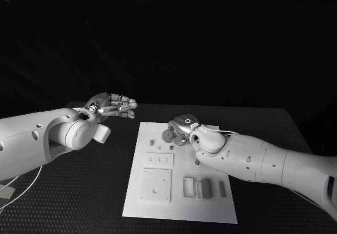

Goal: Assemble the parts on the task board

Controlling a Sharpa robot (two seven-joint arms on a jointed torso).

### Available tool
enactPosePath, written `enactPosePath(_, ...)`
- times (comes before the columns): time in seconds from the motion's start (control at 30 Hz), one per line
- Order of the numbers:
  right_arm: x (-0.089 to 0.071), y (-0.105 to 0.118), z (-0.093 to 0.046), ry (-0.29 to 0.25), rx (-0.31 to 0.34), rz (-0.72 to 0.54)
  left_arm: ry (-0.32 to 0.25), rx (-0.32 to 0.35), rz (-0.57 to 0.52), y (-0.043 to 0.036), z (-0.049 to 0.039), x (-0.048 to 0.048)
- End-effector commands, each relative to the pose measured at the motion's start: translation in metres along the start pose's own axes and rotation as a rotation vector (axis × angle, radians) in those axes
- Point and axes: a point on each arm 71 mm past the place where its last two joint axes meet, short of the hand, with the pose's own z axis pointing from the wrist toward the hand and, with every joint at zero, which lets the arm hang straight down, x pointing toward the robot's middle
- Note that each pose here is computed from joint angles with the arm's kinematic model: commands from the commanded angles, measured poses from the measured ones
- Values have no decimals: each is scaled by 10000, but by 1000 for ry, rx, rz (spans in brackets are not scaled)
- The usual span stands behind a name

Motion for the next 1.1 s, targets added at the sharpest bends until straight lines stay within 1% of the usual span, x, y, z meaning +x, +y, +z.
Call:
enactPosePath(0.03, 31, -5, -3, 38, 3, 18, 16, 12, 5, -21, 3, 22)
enactPosePath(0.17, 53, -12, -5, 70, 12, 39, 14, 13, 6, -22, 28, 23)
enactPosePath(0.33, 72, -28, -13, 93, 16, 52, 18, 12, 7, -22, 52, 38)
enactPosePath(0.4, 88, -35, -15, 114, 21, 71, 17, 12, 7, -22, 53, 38)
enactPosePath(0.47, 95, -41, -17, 123, 24, 81, 16, 12, 7, -22, 53, 36)
enactPosePath(0.63, 84, -58, -35, 111, 24, 88, 14, 11, 7, -20, 51, 29)
enactPosePath(0.83, 87, -89, -61, 117, 33, 100, 13, 11, 7, -19, 48, 24)
enactPosePath(1.1, 31, -148, -140, 84, 36, 114, 12, 12, 7, -17, 48, 16)
